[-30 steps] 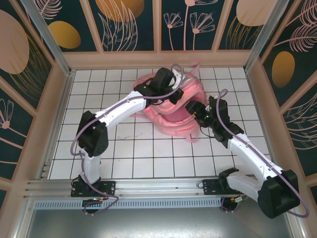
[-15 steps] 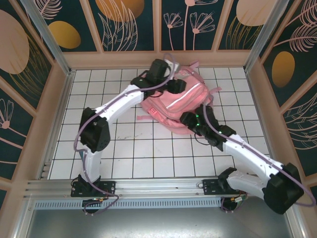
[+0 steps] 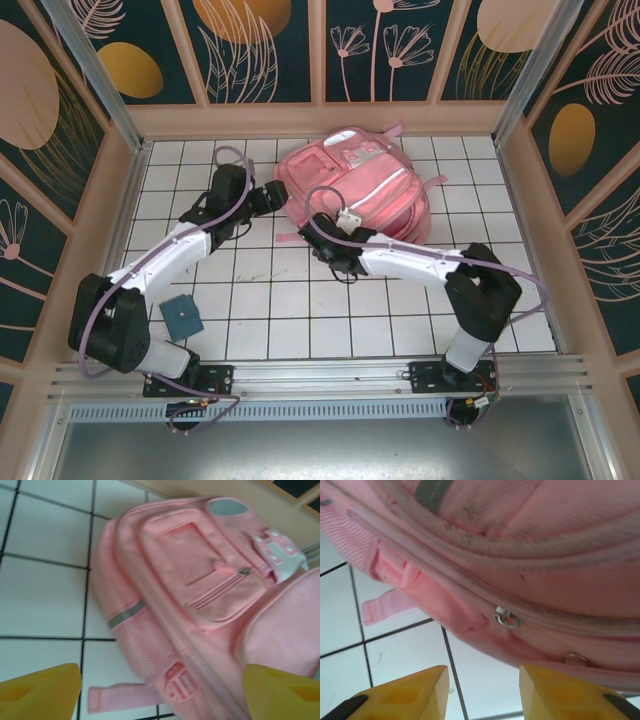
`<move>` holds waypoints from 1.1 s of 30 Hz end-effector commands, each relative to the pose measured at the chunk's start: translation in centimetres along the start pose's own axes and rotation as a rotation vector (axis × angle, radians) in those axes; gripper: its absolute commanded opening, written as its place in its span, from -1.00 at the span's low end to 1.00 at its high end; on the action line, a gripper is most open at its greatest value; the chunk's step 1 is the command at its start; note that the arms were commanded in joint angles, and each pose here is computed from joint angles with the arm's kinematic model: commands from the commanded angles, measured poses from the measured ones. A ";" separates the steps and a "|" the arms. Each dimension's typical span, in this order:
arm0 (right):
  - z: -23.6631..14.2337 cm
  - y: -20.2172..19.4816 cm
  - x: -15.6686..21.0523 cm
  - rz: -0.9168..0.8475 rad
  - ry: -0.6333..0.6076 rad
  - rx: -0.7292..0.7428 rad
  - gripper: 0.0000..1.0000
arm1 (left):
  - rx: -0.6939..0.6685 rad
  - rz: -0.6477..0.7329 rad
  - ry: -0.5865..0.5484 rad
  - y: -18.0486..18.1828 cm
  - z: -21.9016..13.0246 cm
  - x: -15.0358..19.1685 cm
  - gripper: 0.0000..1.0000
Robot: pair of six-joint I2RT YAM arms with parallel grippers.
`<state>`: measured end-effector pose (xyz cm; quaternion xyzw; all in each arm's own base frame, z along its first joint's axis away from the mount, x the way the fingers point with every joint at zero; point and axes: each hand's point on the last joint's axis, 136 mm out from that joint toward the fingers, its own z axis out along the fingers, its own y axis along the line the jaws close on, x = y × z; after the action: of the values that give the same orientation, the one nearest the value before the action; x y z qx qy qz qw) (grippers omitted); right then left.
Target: Pack books, pencil case, and school supplies into a backpack
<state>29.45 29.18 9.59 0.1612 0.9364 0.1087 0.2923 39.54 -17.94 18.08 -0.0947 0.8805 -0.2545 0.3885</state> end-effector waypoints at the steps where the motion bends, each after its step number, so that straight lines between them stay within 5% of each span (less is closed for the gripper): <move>1: 0.5 -1.6 -0.6 0.063 -0.051 0.131 -0.15 | -0.009 -0.068 -0.060 1.0 -1.0 -0.3 0.69; 21: 3.3 -2.6 -3.3 0.048 -0.193 0.279 -0.30 | 0.020 -0.126 -0.057 2.3 -2.4 1.3 0.78; 33: 0.2 -2.4 -4.6 0.011 -0.287 0.270 -0.84 | 0.075 -0.137 -0.028 1.3 -2.0 1.7 0.78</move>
<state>32.13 26.32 7.87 0.2172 0.9085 -0.0325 0.3555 36.63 -15.96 16.53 -0.1477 0.8678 -0.2829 0.3808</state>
